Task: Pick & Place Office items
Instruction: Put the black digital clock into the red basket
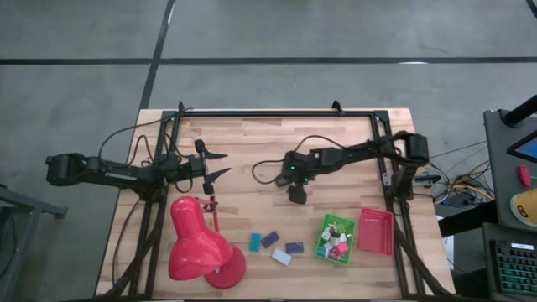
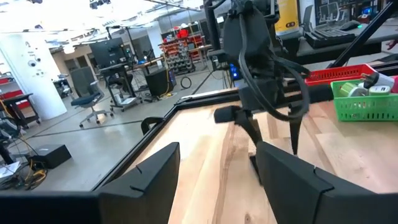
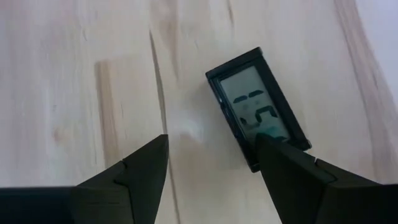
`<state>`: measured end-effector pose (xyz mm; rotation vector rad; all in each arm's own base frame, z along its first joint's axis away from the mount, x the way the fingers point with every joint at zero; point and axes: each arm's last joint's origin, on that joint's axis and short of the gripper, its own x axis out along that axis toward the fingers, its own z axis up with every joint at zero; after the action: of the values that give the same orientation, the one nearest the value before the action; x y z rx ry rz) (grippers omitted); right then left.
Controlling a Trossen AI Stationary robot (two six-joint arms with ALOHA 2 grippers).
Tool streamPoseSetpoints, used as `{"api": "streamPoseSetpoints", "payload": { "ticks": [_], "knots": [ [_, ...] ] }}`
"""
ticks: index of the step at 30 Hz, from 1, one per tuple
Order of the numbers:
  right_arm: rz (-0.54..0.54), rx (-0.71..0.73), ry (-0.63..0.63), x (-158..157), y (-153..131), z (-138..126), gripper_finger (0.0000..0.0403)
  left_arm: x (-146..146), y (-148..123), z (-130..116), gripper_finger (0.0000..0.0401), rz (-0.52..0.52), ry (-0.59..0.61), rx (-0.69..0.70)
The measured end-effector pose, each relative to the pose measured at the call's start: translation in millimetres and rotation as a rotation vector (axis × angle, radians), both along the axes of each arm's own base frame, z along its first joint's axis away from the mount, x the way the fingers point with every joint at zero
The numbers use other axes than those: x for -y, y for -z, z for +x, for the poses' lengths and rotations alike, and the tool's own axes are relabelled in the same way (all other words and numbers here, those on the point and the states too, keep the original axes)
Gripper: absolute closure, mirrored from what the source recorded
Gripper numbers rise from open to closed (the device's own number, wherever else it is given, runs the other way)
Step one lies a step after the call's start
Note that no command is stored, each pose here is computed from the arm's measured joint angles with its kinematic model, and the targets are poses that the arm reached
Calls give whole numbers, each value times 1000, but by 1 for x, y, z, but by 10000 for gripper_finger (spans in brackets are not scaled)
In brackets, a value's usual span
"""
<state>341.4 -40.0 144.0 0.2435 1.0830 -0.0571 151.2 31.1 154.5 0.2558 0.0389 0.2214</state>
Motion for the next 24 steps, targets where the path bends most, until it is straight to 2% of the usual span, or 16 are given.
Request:
{"api": "streamPoseSetpoints", "payload": {
  "ticks": [3,8,16,20,24],
  "knots": [
    [21,6,52,-4,0,-18,161,0,0,0,183,-1,0,-4],
    [41,41,69,-19,3,-41,160,0,1,0,183,-3,0,-13],
    [-105,177,104,-49,0,-67,159,0,2,0,183,-3,0,-15],
    [-171,266,137,-56,-3,-71,159,0,2,0,183,-3,0,-16],
    [-192,288,206,-59,-3,-72,160,0,2,0,183,-4,0,-19]
  ]
}}
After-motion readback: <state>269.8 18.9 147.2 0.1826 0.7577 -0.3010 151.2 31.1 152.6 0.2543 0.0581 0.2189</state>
